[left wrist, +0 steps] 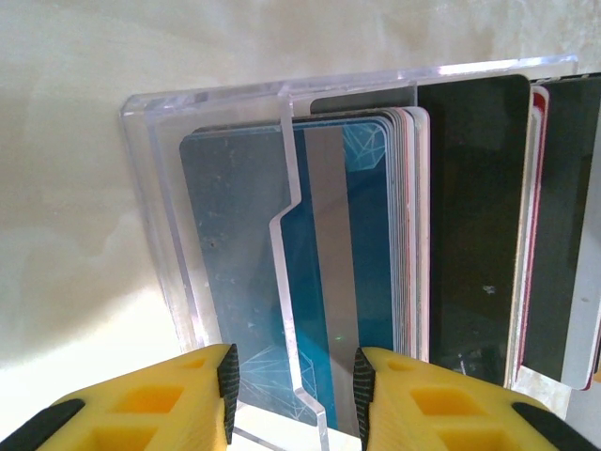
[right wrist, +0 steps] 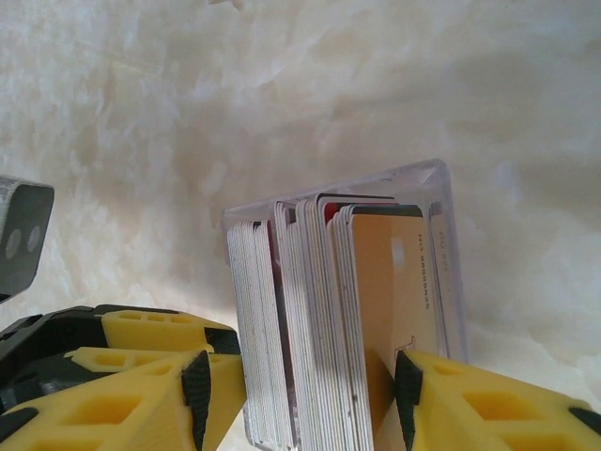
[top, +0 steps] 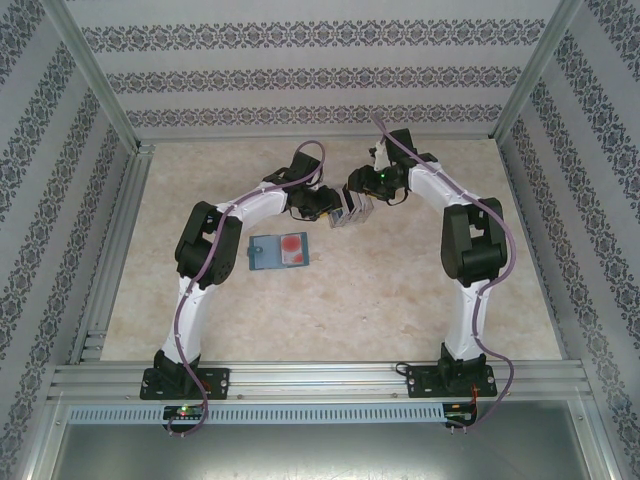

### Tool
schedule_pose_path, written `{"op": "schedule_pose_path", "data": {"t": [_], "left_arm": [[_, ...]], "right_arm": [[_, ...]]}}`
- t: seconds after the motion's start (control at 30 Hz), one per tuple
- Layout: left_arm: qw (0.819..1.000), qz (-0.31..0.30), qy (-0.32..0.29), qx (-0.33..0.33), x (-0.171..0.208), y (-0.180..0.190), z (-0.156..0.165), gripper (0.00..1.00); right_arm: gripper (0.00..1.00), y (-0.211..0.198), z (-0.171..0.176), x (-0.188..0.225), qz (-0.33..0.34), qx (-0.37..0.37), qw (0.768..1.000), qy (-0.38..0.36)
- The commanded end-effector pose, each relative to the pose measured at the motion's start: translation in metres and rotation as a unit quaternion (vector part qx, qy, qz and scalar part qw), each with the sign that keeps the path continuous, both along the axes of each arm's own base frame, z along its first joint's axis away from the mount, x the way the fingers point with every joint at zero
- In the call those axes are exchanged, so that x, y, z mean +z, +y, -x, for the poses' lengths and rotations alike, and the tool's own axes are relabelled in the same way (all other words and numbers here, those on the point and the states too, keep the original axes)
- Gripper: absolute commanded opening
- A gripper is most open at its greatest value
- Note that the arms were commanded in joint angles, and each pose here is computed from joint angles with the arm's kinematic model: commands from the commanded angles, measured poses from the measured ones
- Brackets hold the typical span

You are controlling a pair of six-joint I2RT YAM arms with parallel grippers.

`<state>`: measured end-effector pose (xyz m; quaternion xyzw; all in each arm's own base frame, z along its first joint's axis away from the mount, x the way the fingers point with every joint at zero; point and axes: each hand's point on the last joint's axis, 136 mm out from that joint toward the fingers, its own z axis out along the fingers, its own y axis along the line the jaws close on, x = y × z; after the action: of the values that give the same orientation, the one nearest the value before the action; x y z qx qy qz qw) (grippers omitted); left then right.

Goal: Put the credit cards into the card holder
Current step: Pick up the credit card from the storage box.

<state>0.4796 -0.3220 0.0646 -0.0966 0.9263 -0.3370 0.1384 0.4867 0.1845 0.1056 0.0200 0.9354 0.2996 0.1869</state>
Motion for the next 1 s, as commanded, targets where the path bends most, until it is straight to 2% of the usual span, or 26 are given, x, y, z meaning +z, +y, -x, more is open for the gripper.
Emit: {"op": "schedule_pose_path", "data": {"t": [0.0,0.23,0.7,0.97], "left_arm": [[1.0,0.009,0.0,-0.004,0.001,-0.005,0.0,0.4],[1.0,0.01,0.002,-0.006,0.0,-0.007,-0.002,0.4],[1.0,0.011,0.001,-0.01,0.004,-0.008,-0.002,0.4],[1.0,0.011,0.0,-0.013,0.009,-0.007,0.0,0.4]], "right_arm": [[0.57,0.004,0.005,0.019,0.004,0.01,1.0,-0.019],[0.54,0.002,0.004,0.024,0.006,0.009,1.0,-0.025],[0.23,-0.02,0.004,0.013,0.042,-0.008,0.999,-0.014],[0.13,-0.025,0.005,0.026,0.039,-0.014,0.999,-0.025]]}}
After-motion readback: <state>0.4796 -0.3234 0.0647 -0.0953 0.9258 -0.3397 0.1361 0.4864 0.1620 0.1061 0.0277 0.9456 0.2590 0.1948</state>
